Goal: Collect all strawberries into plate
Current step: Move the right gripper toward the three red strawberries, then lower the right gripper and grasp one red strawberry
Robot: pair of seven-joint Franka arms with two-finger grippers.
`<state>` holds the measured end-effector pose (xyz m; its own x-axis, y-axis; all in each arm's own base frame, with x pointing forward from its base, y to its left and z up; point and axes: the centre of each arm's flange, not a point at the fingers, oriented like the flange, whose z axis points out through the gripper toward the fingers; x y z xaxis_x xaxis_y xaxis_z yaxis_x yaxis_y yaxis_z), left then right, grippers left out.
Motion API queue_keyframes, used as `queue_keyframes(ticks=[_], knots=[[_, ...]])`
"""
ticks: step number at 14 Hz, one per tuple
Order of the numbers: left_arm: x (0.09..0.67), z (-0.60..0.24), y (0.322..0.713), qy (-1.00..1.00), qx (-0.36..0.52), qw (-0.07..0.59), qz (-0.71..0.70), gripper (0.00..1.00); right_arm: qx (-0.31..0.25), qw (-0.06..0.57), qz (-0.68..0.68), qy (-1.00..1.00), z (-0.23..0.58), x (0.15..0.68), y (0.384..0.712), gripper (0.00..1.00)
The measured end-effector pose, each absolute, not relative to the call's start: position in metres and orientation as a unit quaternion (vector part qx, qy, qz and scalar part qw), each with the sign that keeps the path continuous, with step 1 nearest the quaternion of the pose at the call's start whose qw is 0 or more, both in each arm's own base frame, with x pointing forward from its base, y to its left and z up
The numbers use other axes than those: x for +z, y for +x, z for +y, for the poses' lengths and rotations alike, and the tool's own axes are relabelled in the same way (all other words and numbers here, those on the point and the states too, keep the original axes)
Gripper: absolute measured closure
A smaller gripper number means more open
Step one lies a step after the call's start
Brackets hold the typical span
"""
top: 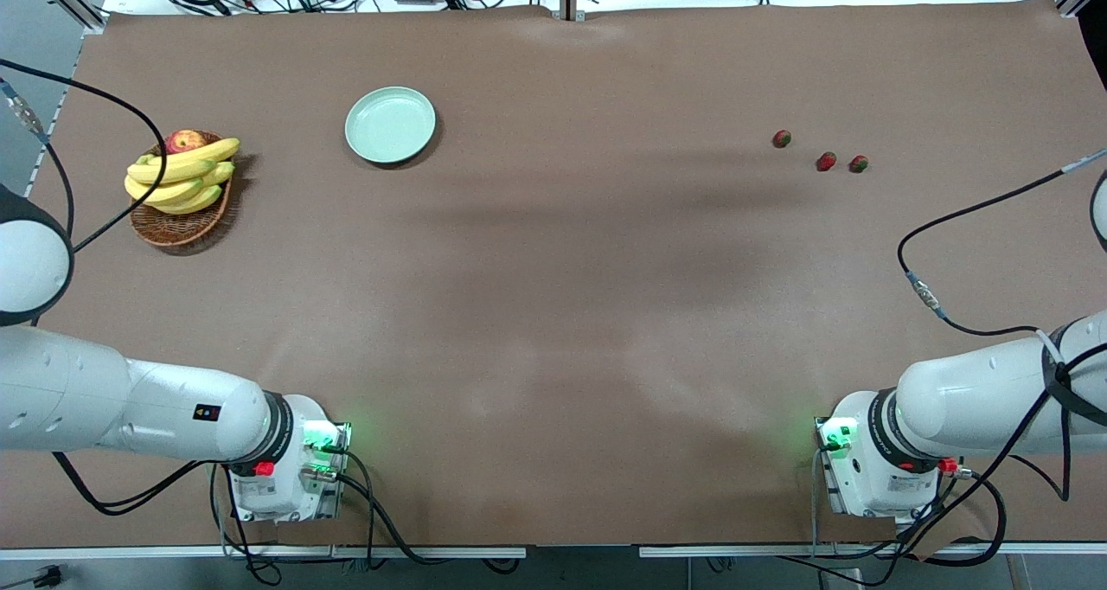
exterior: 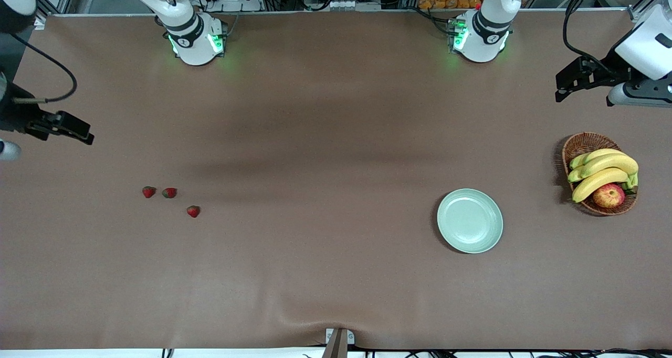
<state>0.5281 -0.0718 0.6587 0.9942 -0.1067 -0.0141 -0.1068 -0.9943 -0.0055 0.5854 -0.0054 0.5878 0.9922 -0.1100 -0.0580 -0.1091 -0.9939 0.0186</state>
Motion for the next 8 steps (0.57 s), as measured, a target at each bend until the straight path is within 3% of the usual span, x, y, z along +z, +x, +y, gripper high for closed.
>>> queue_keyframes(ticks=[8], knots=[[0.657,-0.072,0.528,-0.999,0.009,0.003,0.053,0.00,-0.068,0.005,-0.051,0.996,-0.004,0.481,0.636,0.00]])
